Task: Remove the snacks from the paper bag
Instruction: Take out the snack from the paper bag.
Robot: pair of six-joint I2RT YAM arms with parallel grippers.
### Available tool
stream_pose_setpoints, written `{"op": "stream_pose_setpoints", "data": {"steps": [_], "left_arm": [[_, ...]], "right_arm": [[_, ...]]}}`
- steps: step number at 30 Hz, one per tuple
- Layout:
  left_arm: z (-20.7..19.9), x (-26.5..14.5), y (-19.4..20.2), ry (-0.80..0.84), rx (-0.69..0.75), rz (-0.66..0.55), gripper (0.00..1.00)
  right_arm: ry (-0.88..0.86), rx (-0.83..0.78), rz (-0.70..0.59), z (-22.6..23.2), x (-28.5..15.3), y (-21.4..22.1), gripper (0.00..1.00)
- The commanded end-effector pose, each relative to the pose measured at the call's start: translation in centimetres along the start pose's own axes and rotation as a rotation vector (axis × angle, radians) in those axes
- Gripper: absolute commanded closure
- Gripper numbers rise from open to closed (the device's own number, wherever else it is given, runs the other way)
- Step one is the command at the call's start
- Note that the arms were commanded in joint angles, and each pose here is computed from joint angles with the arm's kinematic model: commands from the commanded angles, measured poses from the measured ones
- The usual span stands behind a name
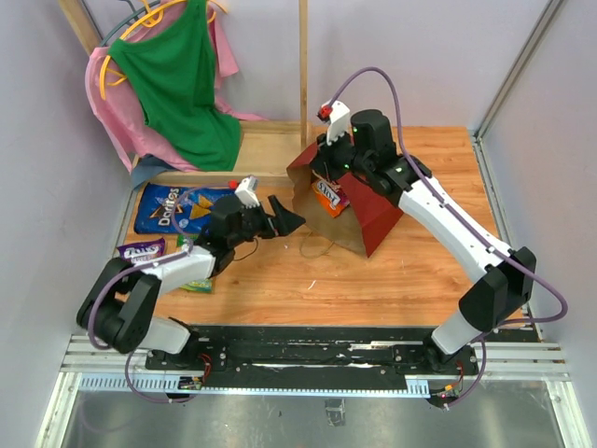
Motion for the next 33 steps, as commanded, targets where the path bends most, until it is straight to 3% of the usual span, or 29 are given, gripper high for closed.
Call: {"op": "stream_pose_setpoints", "data": {"steps": [1,7,16,24,33], "left_arm": [[-5.3,3.1,-1.2,0.192,-0.021,-0.003,0.0],[-7.2,9.0,1.3,0.205,-0.049,0.07,0.0],[-3.5,15.6,2.9,0.073,-0.155,0.053,0.0],[2.0,17.9,-0.5,-0.114,-0.072,-0.005,0.0],[6.0,21.5,-3.2,-0.218,0.082,0.1,0.0]], "right_arm": [[0.047,0.024,-0.086,-1.5,-2.5,-2.2,0.99],[0.068,0.046,-0.117,-2.9,-3.5,-2.4,0.99],[0.075,0.142,-0.198,-5.6,-6.2,-2.6,0.99],[0.063,0.239,-0.223,-7.1,-6.0,-1.8,0.99],[0.045,0.302,-0.228,-7.5,-4.4,-1.2,0.99]]}}
Point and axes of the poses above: each gripper's point midway between its finger pads, its own x axis out along the fingers, its own z axis along the line the jaws close on, y = z × x, the point moved 2 cm from there along -x, back along the fingers
